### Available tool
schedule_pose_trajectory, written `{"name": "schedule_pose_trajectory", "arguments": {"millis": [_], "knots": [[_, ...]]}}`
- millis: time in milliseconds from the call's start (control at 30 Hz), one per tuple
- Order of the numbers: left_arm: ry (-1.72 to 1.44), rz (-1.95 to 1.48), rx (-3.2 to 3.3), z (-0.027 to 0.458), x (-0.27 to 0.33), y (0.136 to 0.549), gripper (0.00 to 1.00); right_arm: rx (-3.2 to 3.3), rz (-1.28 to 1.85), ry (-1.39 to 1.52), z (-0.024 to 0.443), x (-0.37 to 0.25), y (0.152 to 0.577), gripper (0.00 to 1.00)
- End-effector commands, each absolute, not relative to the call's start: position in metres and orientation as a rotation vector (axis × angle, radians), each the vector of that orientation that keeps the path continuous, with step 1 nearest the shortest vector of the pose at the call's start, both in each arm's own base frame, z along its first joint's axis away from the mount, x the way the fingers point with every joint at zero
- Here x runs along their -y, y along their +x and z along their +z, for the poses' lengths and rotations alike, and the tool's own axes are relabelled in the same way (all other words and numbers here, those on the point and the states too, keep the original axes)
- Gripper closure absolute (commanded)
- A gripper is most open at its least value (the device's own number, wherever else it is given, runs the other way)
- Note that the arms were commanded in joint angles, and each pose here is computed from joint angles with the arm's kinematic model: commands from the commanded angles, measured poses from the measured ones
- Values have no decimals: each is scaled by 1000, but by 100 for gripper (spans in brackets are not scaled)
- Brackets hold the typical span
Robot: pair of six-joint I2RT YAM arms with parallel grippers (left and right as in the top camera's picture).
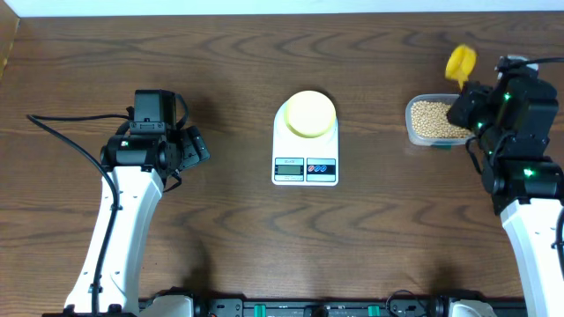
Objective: Scoop item into bowl and weigh 50g on scale
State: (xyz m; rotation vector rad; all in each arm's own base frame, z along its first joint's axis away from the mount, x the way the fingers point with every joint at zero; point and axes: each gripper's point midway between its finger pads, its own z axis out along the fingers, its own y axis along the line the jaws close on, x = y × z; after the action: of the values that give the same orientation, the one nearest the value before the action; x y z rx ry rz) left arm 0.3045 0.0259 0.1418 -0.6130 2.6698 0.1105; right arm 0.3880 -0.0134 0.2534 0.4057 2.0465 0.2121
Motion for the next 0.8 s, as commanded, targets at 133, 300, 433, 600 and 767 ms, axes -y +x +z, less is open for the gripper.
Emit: {"name": "schedule_pose_trajectory", "arguments": {"millis": [133,300,433,600,767], "knots": [[-599,133,-2670,143,-29,306,4,-1926,232,418,280,17,402,99],[-599,133,-2670,143,-29,306,4,-1893,240,401,289,14,406,99],[-599,133,-2670,143,-29,306,4,-1906,236,405,286,15,405,99],[-599,133,-2670,143,-29,306,4,-1902,197,408,286,23,404,99],[-600,123,-2653,145,-29,310,4,-1920,183,389,283,22,403,99]]}}
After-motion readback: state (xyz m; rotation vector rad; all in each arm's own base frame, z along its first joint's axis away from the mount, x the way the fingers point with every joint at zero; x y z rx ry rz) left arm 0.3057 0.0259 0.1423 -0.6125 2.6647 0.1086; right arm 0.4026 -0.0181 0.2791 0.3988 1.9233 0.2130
